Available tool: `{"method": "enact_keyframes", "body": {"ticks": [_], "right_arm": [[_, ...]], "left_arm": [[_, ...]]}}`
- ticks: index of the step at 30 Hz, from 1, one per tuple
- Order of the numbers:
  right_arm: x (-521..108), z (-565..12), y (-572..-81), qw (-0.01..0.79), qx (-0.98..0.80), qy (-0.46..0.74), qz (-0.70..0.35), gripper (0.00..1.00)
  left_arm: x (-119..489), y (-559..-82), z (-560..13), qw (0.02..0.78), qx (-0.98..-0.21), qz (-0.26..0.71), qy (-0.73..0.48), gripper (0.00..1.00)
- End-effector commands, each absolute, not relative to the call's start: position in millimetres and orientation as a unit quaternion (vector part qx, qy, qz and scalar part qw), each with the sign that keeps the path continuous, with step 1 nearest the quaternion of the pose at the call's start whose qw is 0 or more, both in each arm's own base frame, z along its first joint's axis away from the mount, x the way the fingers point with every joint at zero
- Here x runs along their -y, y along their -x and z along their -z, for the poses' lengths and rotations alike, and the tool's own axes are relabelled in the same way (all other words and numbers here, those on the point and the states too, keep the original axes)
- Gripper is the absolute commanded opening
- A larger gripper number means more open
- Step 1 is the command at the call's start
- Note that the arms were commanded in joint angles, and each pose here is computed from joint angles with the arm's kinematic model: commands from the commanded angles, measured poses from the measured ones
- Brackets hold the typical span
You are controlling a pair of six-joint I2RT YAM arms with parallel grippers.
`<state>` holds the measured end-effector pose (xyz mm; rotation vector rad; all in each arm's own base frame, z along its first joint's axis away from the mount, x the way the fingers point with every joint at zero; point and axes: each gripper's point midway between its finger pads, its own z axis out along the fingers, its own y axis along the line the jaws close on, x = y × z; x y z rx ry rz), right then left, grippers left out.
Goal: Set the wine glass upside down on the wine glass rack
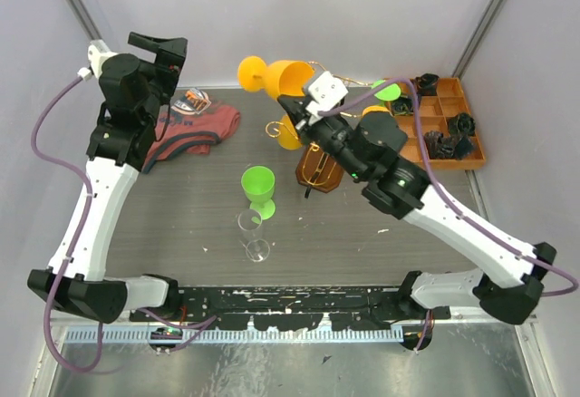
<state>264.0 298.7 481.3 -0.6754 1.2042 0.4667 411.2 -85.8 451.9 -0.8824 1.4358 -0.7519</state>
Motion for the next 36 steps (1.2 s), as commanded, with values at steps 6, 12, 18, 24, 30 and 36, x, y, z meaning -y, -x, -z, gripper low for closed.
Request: {"method": "enact_keyframes", "body": {"ticks": [6,12,18,24,30,36], "right_arm": [[-318,-525,-303,0.84,-0.414,0.285,-0.202,0.01],[-336,-514,-315,0.854,-0.371,0.314,-0.184,0.01],[-348,-503,-317,0.865,-0.336,0.327,-0.181,0.01],[-361,-490,-320,0.855,-0.34,0.341,-0.196,0.01],[-368,-481,-325,0.854,-0.337,0.342,-0.2,0.01],[-372,-474,-328,0.853,-0.338,0.344,-0.201,0.01]], "left_arm": [[108,-394,-467,0.539,-0.587,0.438,0.416,0.98],[112,-387,-460,0.523,-0.582,0.459,0.421,0.98],[125,-392,-456,0.503,-0.59,0.48,0.411,0.98],[139,-402,-449,0.48,-0.587,0.508,0.409,0.95],[154,-418,-440,0.466,-0.597,0.514,0.403,0.92],[167,-428,-433,0.451,-0.602,0.524,0.401,0.83]]}}
